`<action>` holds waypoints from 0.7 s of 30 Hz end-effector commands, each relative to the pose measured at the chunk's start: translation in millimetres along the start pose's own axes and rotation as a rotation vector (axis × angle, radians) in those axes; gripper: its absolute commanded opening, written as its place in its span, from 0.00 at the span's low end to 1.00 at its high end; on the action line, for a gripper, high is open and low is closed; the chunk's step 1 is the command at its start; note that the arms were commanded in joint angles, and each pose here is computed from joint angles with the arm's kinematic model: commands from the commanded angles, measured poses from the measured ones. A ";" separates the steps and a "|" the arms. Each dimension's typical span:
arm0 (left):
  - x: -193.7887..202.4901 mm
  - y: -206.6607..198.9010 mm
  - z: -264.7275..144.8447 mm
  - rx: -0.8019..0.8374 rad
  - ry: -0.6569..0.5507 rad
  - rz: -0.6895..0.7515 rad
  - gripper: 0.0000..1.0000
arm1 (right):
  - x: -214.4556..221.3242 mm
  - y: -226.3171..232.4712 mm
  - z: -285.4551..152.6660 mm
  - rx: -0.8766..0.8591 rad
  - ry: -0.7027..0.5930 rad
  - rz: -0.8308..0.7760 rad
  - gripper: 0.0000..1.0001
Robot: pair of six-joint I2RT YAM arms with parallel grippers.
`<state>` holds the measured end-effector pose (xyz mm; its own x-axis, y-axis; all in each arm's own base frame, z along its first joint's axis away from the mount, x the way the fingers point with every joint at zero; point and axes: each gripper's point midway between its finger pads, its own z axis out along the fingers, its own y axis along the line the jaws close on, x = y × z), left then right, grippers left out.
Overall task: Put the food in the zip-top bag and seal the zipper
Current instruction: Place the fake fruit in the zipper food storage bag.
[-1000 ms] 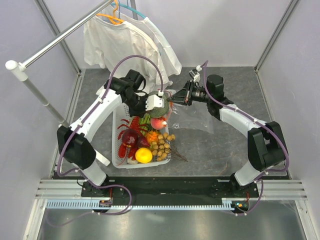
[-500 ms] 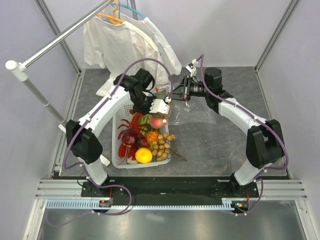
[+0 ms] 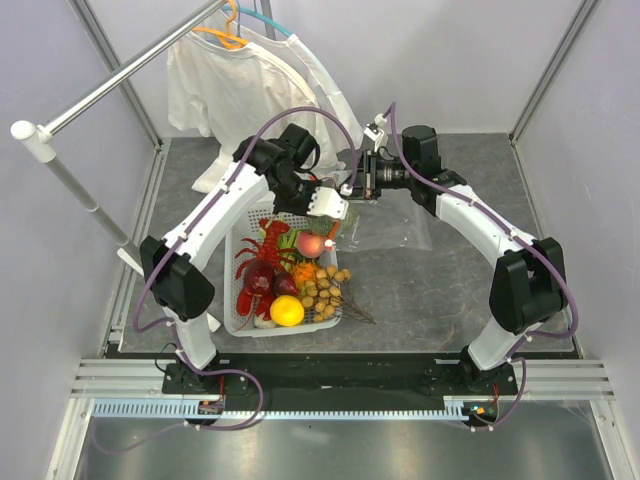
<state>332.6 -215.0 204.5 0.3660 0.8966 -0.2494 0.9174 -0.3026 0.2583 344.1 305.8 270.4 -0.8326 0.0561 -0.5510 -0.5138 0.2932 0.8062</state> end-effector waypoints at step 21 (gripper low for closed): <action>-34.6 77.0 -122.5 -0.273 -0.745 -0.770 0.76 | -14.0 21.0 -22.2 -0.041 -0.047 -0.042 0.00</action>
<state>359.1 -234.8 294.5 -0.0154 0.6347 -0.7726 0.9622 0.2194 0.1610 340.6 296.4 268.8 -0.8476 0.0585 -0.5275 -0.4903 0.2941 0.8204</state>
